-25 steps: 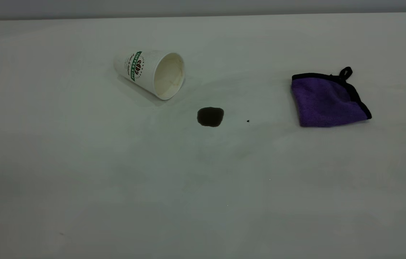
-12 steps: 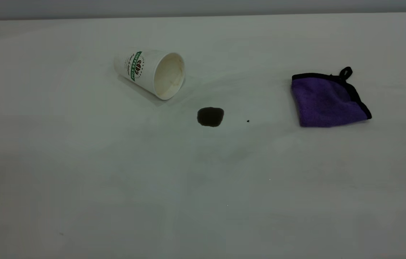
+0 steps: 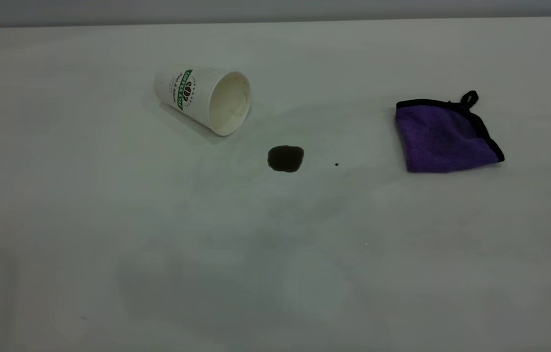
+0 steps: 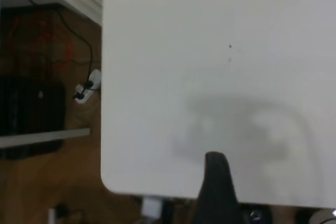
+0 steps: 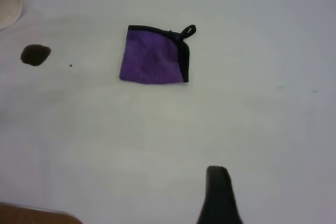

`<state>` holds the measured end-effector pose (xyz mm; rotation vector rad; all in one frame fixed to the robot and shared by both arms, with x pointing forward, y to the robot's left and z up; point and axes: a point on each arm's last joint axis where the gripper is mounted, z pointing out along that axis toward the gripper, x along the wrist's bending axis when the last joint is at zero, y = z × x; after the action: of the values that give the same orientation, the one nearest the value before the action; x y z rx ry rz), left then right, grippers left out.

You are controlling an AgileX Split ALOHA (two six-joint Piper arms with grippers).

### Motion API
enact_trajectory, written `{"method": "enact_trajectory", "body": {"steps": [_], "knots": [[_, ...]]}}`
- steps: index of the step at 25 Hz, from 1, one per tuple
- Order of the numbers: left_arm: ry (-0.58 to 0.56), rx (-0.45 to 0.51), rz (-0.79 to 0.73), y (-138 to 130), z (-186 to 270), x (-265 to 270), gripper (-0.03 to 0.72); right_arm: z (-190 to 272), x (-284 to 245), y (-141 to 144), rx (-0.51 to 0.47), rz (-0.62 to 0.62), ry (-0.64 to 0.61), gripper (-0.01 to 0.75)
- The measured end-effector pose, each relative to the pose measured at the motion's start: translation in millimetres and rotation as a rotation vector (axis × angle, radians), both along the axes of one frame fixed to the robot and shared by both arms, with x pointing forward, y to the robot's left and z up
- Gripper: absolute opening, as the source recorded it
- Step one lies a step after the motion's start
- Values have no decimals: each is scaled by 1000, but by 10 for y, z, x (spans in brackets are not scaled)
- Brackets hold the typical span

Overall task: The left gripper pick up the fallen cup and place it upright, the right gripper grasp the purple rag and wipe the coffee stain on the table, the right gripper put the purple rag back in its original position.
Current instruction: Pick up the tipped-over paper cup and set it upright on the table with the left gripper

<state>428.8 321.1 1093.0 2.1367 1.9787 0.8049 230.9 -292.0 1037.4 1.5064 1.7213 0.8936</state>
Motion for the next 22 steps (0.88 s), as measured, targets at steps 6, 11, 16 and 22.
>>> {"method": "enact_trajectory", "body": {"steps": [6,11,16,22], "knots": [[71,114,-142,-544,-347,788,656,0,0,0,0,0,0,589],[69,256,-251,-1293,-747,1220,656,0,0,0,0,0,0,589],[70,332,-354,-1971,-1244,1481,642,0,0,0,1,0,0,589],[94,382,-429,-2510,-1817,1741,632,0,0,0,0,0,0,589]]}}
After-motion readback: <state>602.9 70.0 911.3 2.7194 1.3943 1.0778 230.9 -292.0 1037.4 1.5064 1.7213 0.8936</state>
